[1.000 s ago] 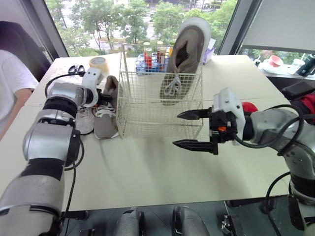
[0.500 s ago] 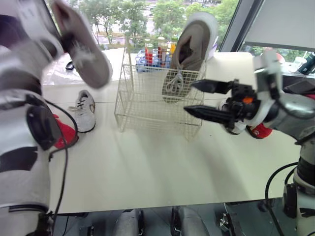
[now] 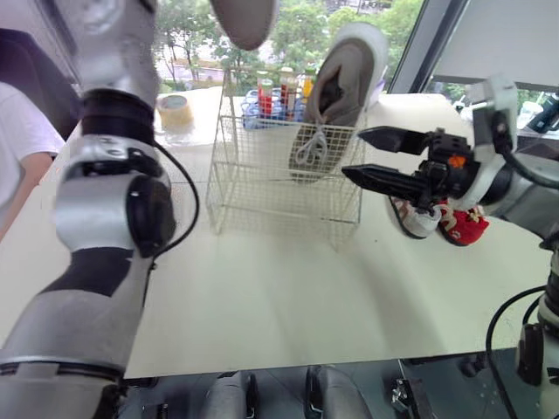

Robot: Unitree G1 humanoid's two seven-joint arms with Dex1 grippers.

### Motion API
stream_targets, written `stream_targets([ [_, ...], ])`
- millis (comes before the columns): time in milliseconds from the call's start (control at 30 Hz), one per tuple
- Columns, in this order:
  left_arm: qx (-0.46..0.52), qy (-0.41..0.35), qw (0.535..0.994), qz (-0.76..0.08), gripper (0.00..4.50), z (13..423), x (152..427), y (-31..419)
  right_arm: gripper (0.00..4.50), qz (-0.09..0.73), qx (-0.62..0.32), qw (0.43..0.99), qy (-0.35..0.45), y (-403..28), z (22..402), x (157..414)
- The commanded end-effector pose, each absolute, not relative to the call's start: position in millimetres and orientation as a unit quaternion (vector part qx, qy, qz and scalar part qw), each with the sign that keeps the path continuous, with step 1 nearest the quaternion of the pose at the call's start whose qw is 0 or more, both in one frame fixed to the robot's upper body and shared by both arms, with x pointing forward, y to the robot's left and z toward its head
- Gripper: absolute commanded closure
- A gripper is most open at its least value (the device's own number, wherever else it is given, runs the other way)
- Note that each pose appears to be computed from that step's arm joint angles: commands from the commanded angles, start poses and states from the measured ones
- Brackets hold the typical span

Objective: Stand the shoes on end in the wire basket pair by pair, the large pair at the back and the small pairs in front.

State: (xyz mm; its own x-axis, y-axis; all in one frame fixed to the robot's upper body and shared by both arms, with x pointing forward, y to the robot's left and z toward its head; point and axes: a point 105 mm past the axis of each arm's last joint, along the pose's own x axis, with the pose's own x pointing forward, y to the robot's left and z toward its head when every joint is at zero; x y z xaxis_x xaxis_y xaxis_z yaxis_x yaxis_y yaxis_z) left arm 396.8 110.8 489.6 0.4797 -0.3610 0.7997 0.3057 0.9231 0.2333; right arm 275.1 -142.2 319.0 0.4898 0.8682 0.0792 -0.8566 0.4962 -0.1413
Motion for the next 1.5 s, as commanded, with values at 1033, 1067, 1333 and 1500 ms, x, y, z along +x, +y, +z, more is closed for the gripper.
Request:
stream_targets([
  [1033,0.091,-0.391,0.896,-0.192,0.02,359.2,414.5,101.7,0.0,0.488,-0.043,0.869,-0.072,-139.7,314.2,288.1],
  [1067,0.089,-0.389,0.895,-0.198,0.02,360.2,408.6,102.9,0.0,0.489,-0.046,0.868,-0.068,-138.9,312.7,289.7],
  [1333,0.136,-0.325,0.903,-0.247,0.02,348.0,379.0,118.0,0.0,0.501,-0.088,0.86,-0.041,-130.0,298.9,300.8],
  [1500,0.175,-0.31,0.895,-0.268,0.02,360.5,373.2,126.6,0.0,0.511,-0.1,0.853,-0.033,-121.9,292.1,308.3],
])
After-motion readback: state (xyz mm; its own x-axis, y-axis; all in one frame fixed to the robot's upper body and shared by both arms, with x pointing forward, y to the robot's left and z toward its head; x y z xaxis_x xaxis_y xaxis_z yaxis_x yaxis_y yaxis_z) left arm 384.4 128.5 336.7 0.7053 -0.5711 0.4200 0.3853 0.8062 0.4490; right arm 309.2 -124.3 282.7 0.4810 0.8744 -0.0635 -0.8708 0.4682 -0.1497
